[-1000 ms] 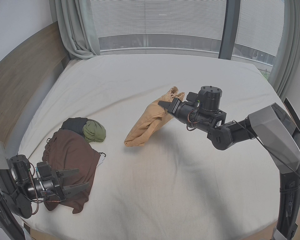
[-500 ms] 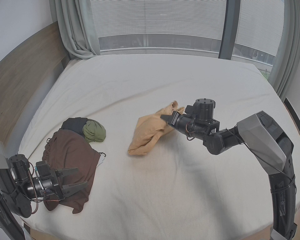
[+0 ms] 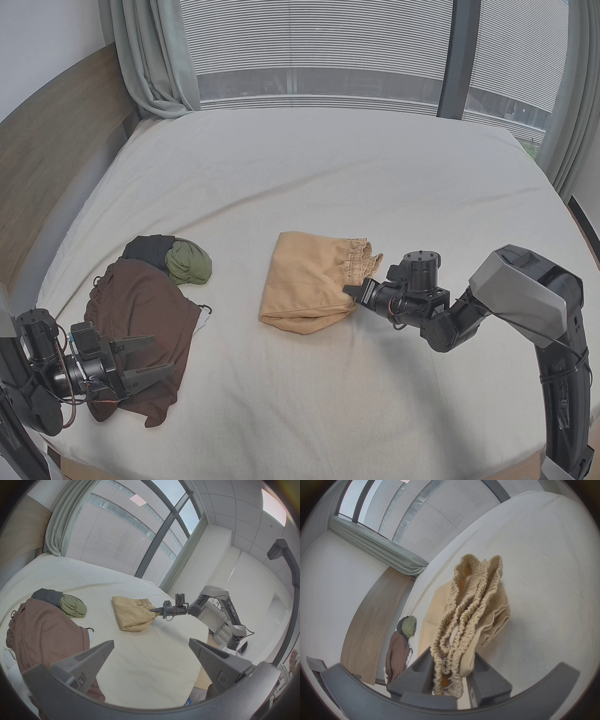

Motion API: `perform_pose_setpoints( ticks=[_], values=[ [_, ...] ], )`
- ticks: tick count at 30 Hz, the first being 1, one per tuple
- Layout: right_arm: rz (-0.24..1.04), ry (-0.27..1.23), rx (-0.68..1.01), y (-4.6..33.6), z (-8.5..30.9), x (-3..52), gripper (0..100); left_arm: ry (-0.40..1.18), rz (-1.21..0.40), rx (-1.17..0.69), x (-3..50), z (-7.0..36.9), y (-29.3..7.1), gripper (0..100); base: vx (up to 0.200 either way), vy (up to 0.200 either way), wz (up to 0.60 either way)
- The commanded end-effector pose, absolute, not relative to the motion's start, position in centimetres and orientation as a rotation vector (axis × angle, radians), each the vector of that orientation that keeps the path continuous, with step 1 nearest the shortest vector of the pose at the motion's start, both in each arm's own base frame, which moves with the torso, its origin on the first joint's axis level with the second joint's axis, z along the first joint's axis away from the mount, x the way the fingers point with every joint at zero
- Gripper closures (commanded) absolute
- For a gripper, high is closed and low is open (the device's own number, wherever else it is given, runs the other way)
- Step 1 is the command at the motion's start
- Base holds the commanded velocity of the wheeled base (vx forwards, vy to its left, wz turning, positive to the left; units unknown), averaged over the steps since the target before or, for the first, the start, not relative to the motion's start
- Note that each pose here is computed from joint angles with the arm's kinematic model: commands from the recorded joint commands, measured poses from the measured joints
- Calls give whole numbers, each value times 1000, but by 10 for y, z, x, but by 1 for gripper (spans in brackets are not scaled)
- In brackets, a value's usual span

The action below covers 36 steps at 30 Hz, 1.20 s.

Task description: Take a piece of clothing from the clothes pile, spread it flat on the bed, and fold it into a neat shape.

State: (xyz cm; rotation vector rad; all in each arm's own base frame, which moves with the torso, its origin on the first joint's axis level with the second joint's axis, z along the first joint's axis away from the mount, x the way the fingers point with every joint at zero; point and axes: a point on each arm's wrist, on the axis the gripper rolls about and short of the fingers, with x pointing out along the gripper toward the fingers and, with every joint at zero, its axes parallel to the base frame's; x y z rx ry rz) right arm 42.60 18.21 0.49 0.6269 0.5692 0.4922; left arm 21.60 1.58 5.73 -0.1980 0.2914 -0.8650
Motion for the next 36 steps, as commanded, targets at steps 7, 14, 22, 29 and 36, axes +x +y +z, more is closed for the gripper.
perform_pose_setpoints(
  ticks=[7,14,22,29,36],
  values=[
    [455,582,627,176,-23,424,100,290,-866,-197,217,57,16,0,0,0,0],
    [445,540,629,166,-5,424,0,288,-864,-196,217,58,16,0,0,0,0],
    [404,449,622,132,48,423,0,288,-866,-196,217,58,16,0,0,0,0],
    [444,411,615,138,89,411,0,288,-864,-198,218,58,16,0,0,0,0],
    [518,468,593,177,76,401,0,287,-864,-197,218,58,16,0,0,0,0]
  ],
)
